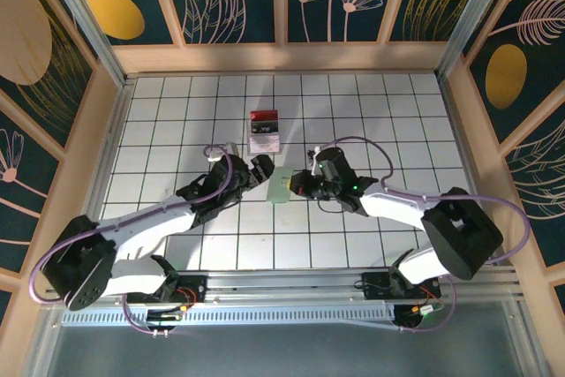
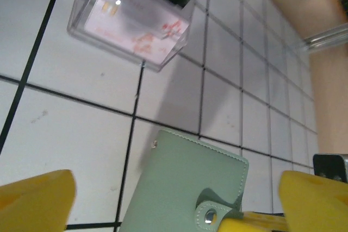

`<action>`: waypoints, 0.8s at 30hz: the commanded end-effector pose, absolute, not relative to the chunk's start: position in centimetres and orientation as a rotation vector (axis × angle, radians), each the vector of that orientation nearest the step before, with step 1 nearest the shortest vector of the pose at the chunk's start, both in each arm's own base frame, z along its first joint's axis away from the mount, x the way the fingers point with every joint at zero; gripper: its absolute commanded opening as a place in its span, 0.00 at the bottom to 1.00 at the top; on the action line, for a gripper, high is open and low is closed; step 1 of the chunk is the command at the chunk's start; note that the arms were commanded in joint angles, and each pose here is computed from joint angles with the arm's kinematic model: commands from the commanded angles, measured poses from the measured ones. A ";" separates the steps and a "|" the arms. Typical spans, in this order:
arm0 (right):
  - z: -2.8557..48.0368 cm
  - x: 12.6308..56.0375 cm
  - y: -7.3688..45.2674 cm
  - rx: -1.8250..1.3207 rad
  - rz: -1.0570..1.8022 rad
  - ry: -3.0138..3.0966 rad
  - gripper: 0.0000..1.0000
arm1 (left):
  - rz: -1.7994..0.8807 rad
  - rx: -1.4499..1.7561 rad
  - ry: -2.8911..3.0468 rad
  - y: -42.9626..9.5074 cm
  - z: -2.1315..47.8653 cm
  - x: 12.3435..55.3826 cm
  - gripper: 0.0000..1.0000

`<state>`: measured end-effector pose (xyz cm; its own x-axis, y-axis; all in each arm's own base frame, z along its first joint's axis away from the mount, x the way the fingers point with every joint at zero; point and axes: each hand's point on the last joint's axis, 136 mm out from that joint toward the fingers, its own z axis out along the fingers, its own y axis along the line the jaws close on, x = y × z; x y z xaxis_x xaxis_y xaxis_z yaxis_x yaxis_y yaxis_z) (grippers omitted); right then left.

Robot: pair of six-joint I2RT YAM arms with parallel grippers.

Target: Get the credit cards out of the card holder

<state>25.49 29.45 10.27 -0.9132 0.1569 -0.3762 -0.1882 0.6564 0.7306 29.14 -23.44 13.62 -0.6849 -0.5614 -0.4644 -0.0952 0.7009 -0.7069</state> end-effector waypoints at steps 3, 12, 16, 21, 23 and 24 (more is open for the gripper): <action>15.4 26.3 29.5 -0.176 1.239 2.301 0.00 | -0.903 -0.394 2.078 -22.7 16.8 29.4 0.99; 22.1 26.2 27.5 -0.251 1.446 2.072 0.00 | -1.126 -0.065 1.998 -25.7 21.2 28.1 0.99; 23.6 26.2 26.8 -0.249 1.487 2.035 0.00 | -1.209 0.073 2.001 -27.7 22.2 27.3 0.98; 24.9 25.7 27.1 -0.267 1.548 1.997 0.00 | -1.334 0.159 1.964 -29.6 23.4 26.6 0.89; 25.2 25.7 27.2 -0.271 1.558 1.993 0.00 | -1.353 0.179 1.971 -30.1 23.5 26.6 0.83; 25.4 25.7 27.2 -0.273 1.562 1.988 0.00 | -1.365 0.191 1.971 -30.3 23.5 26.5 0.81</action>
